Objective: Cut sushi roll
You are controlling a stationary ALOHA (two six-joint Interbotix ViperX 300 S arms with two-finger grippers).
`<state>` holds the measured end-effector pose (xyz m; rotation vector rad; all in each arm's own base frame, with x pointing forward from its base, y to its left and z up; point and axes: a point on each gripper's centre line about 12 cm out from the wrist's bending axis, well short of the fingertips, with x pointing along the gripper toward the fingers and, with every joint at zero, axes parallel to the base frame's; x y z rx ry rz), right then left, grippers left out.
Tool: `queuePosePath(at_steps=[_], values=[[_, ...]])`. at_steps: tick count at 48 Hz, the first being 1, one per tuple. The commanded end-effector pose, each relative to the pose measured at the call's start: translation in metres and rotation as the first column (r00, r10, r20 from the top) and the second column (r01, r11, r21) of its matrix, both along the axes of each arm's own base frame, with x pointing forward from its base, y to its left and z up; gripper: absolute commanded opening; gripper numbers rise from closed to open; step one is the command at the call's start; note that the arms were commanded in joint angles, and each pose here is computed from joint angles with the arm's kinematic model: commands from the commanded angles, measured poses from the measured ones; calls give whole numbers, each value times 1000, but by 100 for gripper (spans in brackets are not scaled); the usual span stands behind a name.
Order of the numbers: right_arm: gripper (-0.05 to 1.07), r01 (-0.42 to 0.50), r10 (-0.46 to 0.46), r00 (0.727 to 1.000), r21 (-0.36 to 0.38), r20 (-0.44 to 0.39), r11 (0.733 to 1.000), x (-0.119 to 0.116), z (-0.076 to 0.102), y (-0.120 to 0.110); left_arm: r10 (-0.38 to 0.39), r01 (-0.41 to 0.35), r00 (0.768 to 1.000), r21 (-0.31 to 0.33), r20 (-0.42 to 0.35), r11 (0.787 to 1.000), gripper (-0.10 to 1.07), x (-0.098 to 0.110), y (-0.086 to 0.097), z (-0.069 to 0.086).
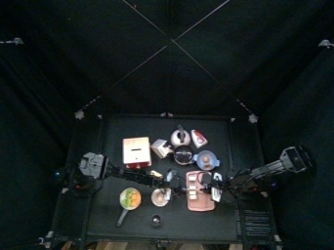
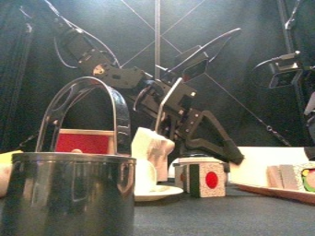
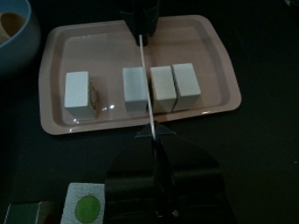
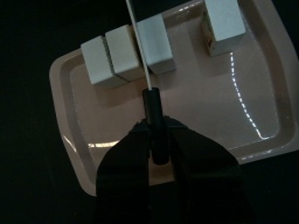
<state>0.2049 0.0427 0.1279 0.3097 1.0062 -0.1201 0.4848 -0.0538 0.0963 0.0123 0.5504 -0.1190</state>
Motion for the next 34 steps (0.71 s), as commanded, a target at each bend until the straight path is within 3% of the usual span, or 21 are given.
queuePosePath(at_steps=[1,34], values=[[37,26,-26,1000,-7,-17,1000,-2,-1,-5,-4,4,1000,5,18,1000,32,0,0,12],[37,80,-81,996,-27,-38,996,-6,-3,-18,20,-20,999,7,29,1000,32,3,13,16]])
